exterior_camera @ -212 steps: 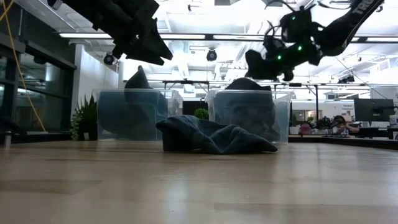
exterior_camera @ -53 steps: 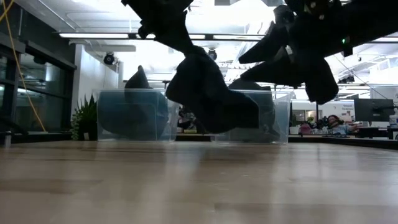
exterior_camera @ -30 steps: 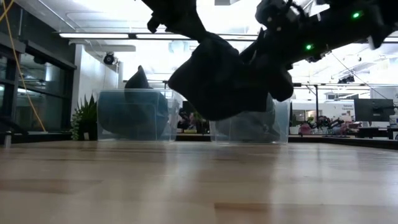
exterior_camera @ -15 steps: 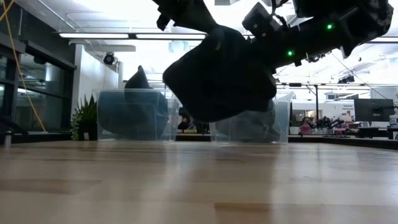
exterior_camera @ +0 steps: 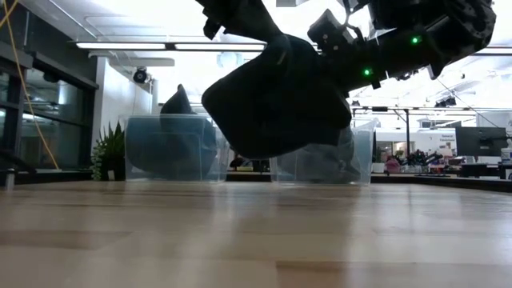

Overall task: Pick & Place hat
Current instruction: Put the blue cap into the left transparent bin

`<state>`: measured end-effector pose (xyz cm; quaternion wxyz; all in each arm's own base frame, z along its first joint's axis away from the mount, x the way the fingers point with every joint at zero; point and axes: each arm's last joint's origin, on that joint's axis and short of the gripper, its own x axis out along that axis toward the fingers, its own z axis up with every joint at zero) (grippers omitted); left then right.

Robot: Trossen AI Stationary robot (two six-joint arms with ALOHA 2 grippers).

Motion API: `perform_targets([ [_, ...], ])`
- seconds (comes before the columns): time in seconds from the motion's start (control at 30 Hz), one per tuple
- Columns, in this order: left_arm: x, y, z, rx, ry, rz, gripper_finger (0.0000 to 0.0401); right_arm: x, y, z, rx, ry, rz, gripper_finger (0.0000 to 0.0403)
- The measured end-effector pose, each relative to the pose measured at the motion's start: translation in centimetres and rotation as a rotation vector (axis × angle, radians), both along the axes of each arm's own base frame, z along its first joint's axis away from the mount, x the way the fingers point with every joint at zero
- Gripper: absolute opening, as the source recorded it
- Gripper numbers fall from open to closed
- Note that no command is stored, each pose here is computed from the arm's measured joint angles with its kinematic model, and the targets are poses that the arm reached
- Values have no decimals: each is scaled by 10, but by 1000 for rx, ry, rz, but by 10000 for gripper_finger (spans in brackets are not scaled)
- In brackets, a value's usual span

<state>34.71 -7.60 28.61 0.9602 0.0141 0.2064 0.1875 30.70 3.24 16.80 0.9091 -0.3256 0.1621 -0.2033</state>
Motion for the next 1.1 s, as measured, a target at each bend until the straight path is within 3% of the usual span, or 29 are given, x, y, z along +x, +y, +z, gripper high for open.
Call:
perform_targets([
  [0.13,0,0,0,0,0,-1,0,0,0,0,-2,1,3,31],
  [0.2,0,0,0,0,0,-2,0,0,1,0,3,-2,16,12],
  [0.43,0,-1,-1,-17,10,-49,31,0,1,2,32,-35,16,4],
  [0.7,-1,-1,1,22,29,-61,110,0,2,2,44,-42,6,2],
  [0.97,-27,5,30,-3,16,-107,162,-1,2,2,35,-35,-23,1],
  [1.1,-49,12,44,-23,19,-22,161,-1,1,3,19,-42,-44,1],
])
